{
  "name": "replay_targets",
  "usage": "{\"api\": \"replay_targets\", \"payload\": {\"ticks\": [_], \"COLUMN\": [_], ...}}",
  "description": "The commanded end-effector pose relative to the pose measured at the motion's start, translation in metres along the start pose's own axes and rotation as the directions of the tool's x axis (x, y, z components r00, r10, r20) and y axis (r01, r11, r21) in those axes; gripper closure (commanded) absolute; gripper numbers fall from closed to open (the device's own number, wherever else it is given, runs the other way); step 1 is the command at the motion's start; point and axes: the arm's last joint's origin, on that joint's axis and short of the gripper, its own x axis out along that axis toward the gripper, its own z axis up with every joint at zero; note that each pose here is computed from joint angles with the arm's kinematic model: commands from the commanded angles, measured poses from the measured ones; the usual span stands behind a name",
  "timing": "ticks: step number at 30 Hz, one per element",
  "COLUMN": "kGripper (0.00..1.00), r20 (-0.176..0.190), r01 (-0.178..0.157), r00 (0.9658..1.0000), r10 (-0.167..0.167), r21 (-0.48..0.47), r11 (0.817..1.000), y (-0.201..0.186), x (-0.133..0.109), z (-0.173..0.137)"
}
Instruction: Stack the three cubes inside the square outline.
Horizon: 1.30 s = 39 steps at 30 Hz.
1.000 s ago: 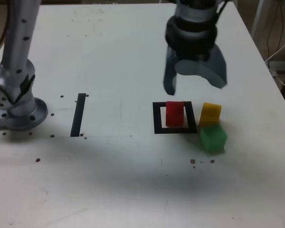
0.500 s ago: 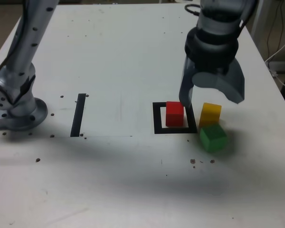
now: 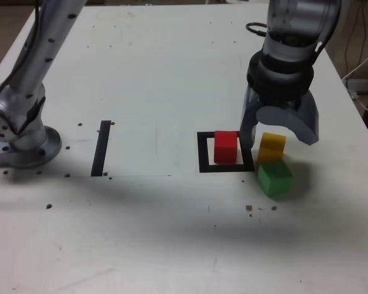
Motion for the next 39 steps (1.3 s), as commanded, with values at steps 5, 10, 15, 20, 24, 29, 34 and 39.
{"api": "replay_targets", "payload": {"ticks": [5, 10, 15, 20, 24, 29, 34, 39], "kGripper": [0.13, 0.15, 0.16, 0.18, 0.20, 0.27, 0.47, 0.58], "r20": [-0.008, -0.011, -0.012, -0.006, -0.006, -0.008, 0.004, 0.022], "r01": [0.014, 0.032, 0.039, 0.039, 0.042, 0.072, 0.072, 0.049], "r00": [0.9999, 0.9994, 0.9992, 0.9992, 0.9991, 0.9974, 0.9974, 0.9985], "r10": [-0.014, -0.032, -0.038, -0.039, -0.042, -0.072, -0.072, -0.050], "r21": [0.005, 0.010, 0.015, 0.013, 0.016, 0.036, 0.039, 0.034], "r11": [1.000, 0.999, 0.999, 0.999, 0.999, 0.997, 0.997, 0.998], "y": [0.000, 0.005, 0.006, 0.008, 0.011, 0.010, 0.010, 0.011], "x": [0.013, 0.022, 0.028, 0.030, 0.033, 0.042, 0.044, 0.041], "z": [0.006, 0.009, 0.010, 0.010, 0.012, 0.017, 0.019, 0.021]}}
